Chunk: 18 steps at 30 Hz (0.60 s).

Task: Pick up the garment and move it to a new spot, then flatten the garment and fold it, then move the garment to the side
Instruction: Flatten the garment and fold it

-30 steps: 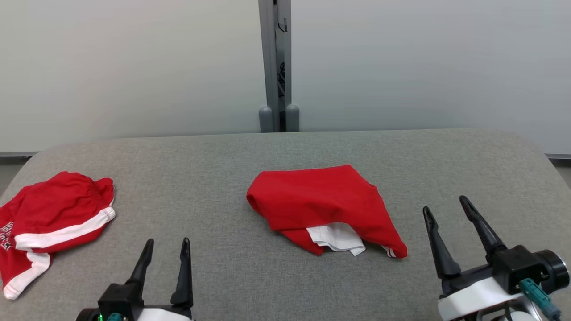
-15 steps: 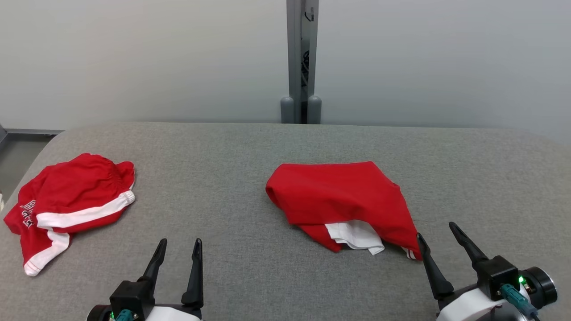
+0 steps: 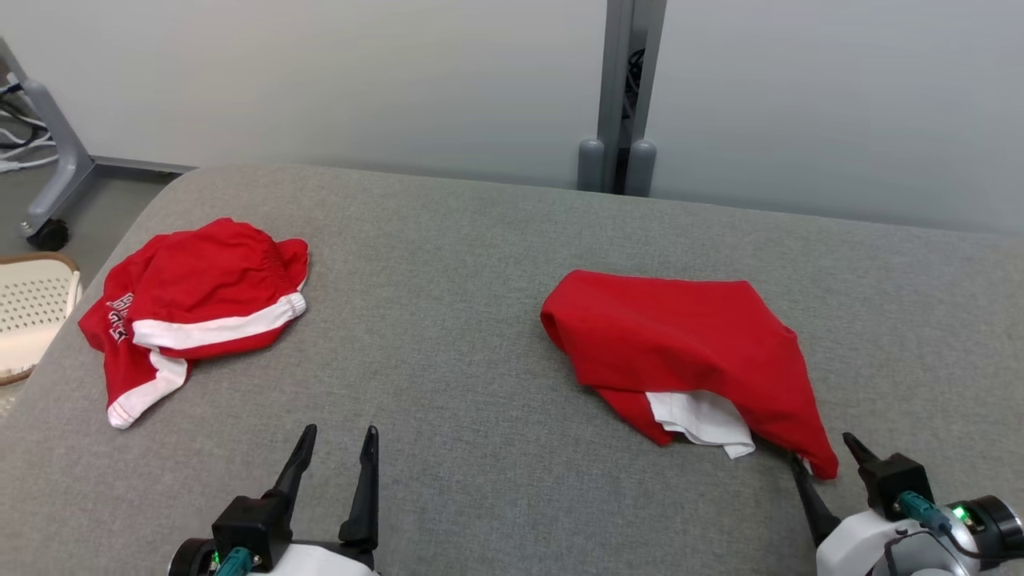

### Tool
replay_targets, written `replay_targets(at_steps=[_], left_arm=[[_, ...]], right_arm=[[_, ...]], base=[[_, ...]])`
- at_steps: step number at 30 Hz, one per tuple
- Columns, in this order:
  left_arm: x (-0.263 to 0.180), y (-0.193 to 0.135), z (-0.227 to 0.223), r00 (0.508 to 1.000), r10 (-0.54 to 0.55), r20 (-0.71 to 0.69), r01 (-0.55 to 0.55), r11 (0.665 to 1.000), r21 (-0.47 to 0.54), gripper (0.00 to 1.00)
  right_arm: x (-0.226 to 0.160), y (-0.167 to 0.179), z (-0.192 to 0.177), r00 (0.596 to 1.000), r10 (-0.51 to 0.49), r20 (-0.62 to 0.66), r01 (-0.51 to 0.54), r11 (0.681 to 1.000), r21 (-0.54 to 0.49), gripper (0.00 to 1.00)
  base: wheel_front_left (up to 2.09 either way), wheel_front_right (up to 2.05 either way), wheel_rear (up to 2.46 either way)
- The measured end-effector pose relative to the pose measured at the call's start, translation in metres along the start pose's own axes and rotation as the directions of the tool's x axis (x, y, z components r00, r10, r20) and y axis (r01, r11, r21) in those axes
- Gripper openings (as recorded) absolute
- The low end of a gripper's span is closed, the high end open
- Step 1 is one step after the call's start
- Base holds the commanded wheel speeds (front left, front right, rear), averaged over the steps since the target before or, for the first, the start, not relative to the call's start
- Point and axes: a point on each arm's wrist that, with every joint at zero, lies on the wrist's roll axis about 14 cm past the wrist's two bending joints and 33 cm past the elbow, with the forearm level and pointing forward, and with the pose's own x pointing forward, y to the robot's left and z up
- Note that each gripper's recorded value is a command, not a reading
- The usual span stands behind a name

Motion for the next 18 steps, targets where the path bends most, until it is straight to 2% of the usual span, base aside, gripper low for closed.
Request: replay_targets(at_steps=[4, 5, 6, 11, 18], left_arm=[[-0.002, 0.006, -0.004, 1.0, 0.019, -0.012, -0.019, 1.0, -0.003, 1.0], [-0.003, 0.006, -0.004, 1.0, 0.022, -0.014, -0.023, 1.0, -0.005, 1.0], [-0.003, 0.007, -0.004, 1.0, 0.026, -0.015, -0.026, 1.0, -0.004, 1.0], [-0.004, 0.007, -0.004, 1.0, 0.026, -0.012, -0.026, 1.0, -0.005, 1.0], [-0.004, 0.001, 0.001, 1.0, 0.007, 0.004, -0.007, 1.0, -0.009, 1.0]], right_arm=[[0.01, -0.001, -0.012, 0.999, 0.001, -0.052, -0.001, 1.0, 0.012, 1.0], [0.01, 0.001, -0.017, 0.997, -0.003, -0.072, 0.006, 0.999, 0.044, 0.16], [0.011, 0.005, -0.021, 0.996, 0.002, -0.084, 0.004, 0.998, 0.063, 0.0], [0.02, -0.016, 0.001, 0.998, -0.057, -0.03, 0.059, 0.994, 0.095, 0.0], [0.013, -0.071, 0.042, 0.969, -0.229, 0.094, 0.213, 0.965, 0.156, 0.0]], base=[[0.0, 0.0, 0.0], [0.0, 0.0, 0.0], [0.0, 0.0, 0.0], [0.0, 0.0, 0.0], [0.0, 0.0, 0.0]])
